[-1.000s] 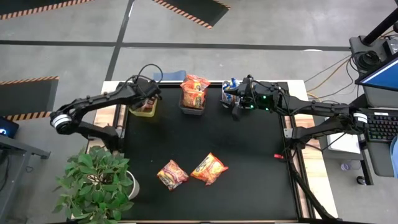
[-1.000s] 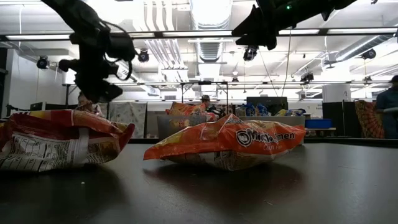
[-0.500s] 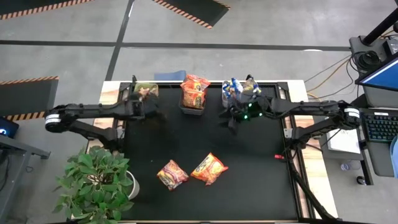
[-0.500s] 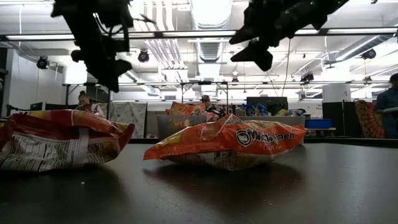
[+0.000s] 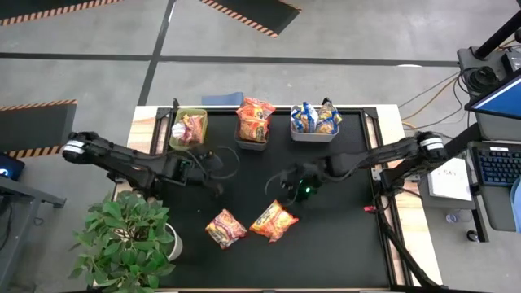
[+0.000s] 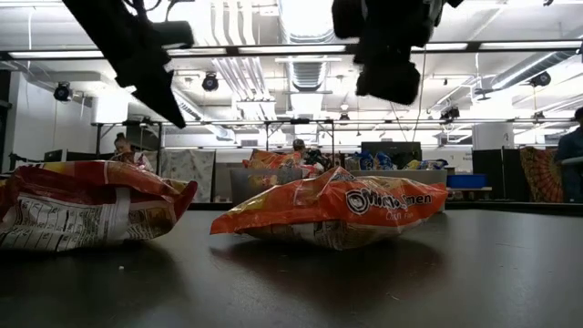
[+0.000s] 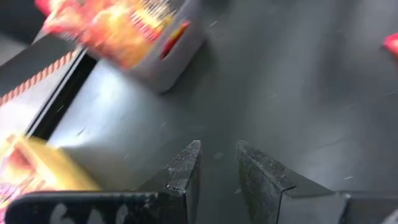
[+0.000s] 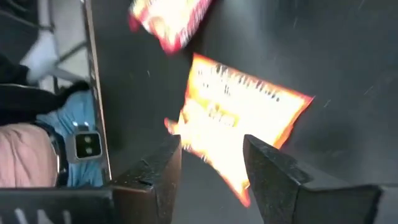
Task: Sort Maruchan noodles
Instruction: Put the orange noodle pack into the black bin
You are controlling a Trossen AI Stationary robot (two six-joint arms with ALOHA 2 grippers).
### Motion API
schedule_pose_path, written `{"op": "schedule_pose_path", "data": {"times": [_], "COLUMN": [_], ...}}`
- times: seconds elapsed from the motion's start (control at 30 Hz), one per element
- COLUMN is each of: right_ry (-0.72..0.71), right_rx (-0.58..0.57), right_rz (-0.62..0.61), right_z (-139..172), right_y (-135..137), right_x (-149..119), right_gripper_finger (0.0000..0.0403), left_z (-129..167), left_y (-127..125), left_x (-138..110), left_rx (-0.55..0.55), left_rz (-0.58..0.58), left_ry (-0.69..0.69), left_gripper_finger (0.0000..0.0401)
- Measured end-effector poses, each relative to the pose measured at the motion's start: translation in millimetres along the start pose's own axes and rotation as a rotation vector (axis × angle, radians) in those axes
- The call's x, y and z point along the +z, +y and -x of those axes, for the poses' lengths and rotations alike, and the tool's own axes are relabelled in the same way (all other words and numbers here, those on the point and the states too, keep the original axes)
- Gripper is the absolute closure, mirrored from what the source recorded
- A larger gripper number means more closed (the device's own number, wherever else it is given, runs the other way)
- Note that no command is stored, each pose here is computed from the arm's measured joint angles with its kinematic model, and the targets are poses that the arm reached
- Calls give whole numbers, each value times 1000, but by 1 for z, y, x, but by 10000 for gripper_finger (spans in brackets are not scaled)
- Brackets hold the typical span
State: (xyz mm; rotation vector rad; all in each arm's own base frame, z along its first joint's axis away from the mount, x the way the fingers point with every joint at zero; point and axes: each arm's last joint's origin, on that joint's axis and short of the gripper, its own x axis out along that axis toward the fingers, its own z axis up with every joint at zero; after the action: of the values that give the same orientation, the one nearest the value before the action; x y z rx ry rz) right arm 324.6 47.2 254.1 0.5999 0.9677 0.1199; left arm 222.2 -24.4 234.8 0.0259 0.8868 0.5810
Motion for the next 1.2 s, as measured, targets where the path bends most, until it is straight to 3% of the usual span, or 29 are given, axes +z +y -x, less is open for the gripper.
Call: {"op": "schedule_pose_path", "data": {"times": [0.3, 0.53, 0.87, 1.2], "right_ry": [238, 216, -31, 34], "right_rx": [-106, -248, -533, -497], "right_rz": [-131, -66, 17, 14], "right_z": [-63, -86, -85, -52], "right_y": [7, 11, 4, 3], "right_x": [-40, -59, -53, -48], "right_gripper_finger": [281, 301, 323, 323], "left_z": [-9, -23, -35, -53], "left_y": [-42, -66, -86, -117], "left_x": [0, -6, -2, 7], "left_rx": [-93, -114, -158, -333], "left_rz": [-78, -103, -113, -243], "left_ry": [-73, -69, -149, -296], "left_gripper_finger": [318, 318, 318, 318]}}
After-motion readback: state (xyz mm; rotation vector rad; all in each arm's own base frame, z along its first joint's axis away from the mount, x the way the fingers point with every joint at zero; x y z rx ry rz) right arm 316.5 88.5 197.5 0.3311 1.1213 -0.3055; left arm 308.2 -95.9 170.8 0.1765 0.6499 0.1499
